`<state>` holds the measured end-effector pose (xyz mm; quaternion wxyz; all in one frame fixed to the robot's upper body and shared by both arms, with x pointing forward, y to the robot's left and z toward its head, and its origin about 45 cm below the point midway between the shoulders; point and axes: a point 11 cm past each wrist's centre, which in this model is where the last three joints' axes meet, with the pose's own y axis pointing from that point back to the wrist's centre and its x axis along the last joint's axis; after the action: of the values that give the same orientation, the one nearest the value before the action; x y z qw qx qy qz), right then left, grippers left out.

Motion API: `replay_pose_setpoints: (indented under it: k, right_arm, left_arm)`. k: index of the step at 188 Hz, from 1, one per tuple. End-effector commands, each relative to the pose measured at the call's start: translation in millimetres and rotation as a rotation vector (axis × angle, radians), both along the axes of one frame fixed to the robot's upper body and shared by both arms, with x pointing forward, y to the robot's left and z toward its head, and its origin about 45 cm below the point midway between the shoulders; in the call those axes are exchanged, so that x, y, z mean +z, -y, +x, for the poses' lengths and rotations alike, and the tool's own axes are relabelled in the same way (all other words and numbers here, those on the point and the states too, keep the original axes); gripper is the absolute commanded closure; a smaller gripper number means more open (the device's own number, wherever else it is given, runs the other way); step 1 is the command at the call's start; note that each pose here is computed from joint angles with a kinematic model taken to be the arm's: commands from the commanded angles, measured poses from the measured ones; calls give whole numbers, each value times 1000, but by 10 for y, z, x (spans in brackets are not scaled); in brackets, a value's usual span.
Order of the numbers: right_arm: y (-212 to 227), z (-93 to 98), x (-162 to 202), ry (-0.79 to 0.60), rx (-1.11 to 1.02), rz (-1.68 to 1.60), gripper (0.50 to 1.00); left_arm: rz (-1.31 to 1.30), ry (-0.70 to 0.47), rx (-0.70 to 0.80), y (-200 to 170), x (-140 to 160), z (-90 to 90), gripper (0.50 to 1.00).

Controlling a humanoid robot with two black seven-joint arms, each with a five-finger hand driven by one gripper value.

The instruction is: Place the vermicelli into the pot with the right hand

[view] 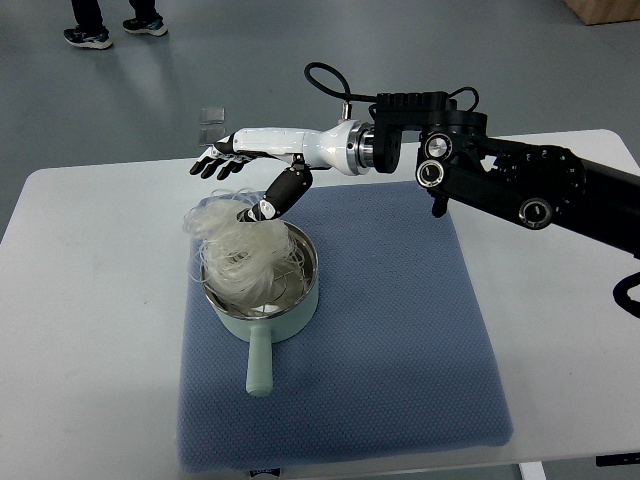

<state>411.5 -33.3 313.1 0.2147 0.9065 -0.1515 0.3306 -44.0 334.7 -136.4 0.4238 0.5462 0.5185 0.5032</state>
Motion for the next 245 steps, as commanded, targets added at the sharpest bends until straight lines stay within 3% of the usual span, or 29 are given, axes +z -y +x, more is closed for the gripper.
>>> replay_pose_setpoints:
  k: [1, 35, 84, 118, 198, 245]
  right_arm:
    - [62, 28, 7, -1, -10, -5, 597]
    - [242, 117, 157, -60, -46, 43, 597]
    - [637, 290, 200, -255, -178, 213, 597]
    - [1009, 331, -222, -497, -336, 372, 597]
    - [1638, 323, -951, -877, -651, 802, 597]
    - [1637, 249, -1261, -954, -754, 867, 595]
  left_arm:
    - [-1, 0, 0, 3, 0, 1, 500]
    - [-1, 0, 0, 3, 0, 1, 500]
    - [-1, 0, 0, 3, 0, 1, 500]
    - [-1, 0, 0, 3, 0, 1, 500]
    - [-1, 0, 0, 3, 0, 1, 500]
    - [1, 0, 0, -2, 0, 1, 500]
